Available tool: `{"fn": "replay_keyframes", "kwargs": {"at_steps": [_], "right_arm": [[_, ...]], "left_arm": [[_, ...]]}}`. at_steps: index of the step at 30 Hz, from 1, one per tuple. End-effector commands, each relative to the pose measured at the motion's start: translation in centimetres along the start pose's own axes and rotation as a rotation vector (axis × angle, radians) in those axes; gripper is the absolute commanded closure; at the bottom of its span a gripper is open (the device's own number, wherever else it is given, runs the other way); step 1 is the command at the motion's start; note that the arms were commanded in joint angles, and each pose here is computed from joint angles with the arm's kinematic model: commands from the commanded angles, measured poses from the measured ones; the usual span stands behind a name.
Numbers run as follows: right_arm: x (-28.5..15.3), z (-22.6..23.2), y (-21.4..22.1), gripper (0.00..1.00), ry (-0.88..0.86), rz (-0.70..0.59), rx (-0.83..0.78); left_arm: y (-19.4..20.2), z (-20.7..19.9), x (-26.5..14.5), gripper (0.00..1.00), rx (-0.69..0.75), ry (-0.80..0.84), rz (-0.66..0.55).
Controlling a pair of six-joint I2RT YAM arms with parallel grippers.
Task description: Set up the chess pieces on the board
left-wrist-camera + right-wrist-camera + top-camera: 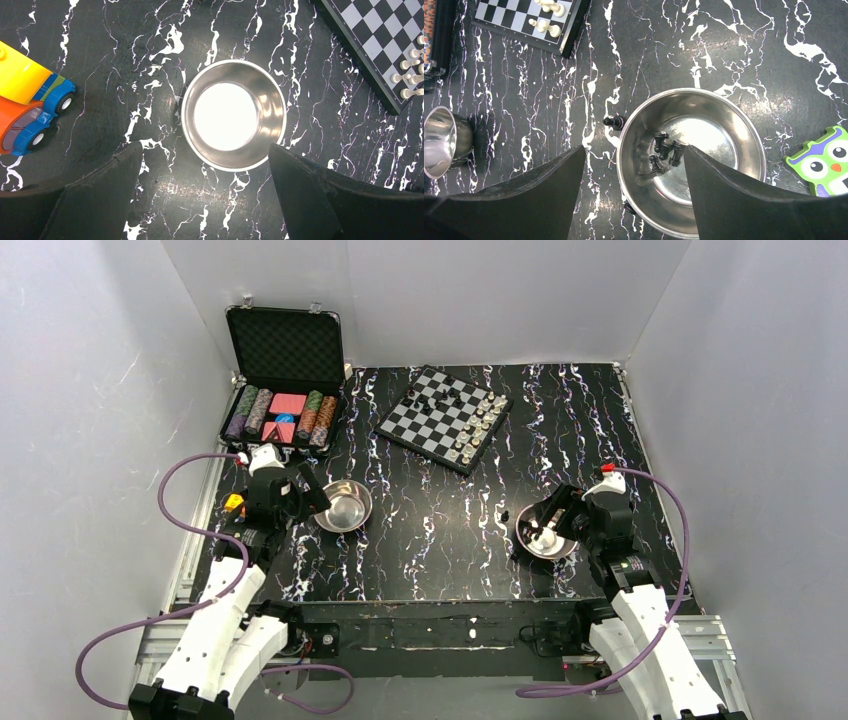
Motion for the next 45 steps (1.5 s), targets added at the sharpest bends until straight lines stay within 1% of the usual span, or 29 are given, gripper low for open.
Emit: {"fn": "replay_keyframes", "kwargs": {"at_steps": [1,3,9,12,14,17,24,26,29,31,32,36,38,39,42,45], "right_arm": [[-0.2,0.2,-0.8,0.2,-0.008,-0.034,-0.01],[-0.1,0.3,-0.8,0.23,-0.015,-0.034,-0.006],[0.0,0.7,-1.6,0.34,-0.03,-0.046,0.009],[0.0,1.3,-2.3,0.39,-0.07,-0.014,0.016],[0.1,1.6,-2.6,0.44,-0.08,0.005,0.025],[0.2,1.9,-2.9,0.54,-0.106,0.026,0.036],[0.2,2.5,-3.2,0.71,-0.144,0.063,0.054],[0.1,2.6,-3.5,0.76,-0.14,0.067,0.057],[-0.1,2.9,-4.3,0.85,-0.148,0.066,0.057],[0.0,2.9,-4.5,0.95,-0.144,0.072,0.059],[0.1,3.0,-4.7,0.99,-0.14,0.073,0.063],[0.4,3.2,-5.8,0.99,-0.125,0.104,0.065],[0.8,3.4,-6.6,0.99,-0.121,0.113,0.063],[1.1,3.5,-7.1,0.99,-0.12,0.115,0.059],[2.0,3.9,-8.8,0.99,-0.116,0.107,0.049],[3.5,4.1,-10.9,0.99,-0.106,0.103,0.048]], "left_arm": [[-1.1,-0.7,-0.7,0.02,-0.002,0.027,-0.023],[-1.3,-0.7,-0.7,0.02,0.003,0.024,-0.029],[-1.9,-1.3,-0.7,0.02,0.003,0.032,-0.037],[-2.2,-1.6,-0.6,0.02,0.006,0.031,-0.036],[-2.2,-1.7,-0.5,0.02,0.01,0.026,-0.031],[-2.4,-1.9,-0.4,0.05,0.008,0.029,-0.027],[-3.2,-2.8,-0.9,0.25,-0.03,0.103,-0.075],[-3.4,-3.0,-1.1,0.26,-0.034,0.112,-0.079],[-3.7,-3.3,-1.5,0.3,-0.035,0.127,-0.075],[-3.8,-3.4,-1.6,0.31,-0.027,0.134,-0.077],[-3.9,-3.4,-1.6,0.33,-0.021,0.131,-0.079],[-4.7,-3.9,-1.5,0.42,-0.014,0.126,-0.097],[-5.1,-4.3,-1.2,0.45,-0.014,0.13,-0.1],[-5.3,-4.7,-1.0,0.48,-0.015,0.13,-0.099],[-6.1,-5.6,-0.4,0.61,-0.021,0.142,-0.104],[-6.7,-6.8,0.5,0.8,-0.026,0.16,-0.09]]}}
Point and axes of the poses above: each gripper's point midway between its finger pads, its own x axis out along the fingers, its own z axis along the line the jaws close on, y = z × x, the point moved 9 cm from there along -x, back along the fingers, and after that the axes turned 13 degrees about -x, right-handed, at the moved point
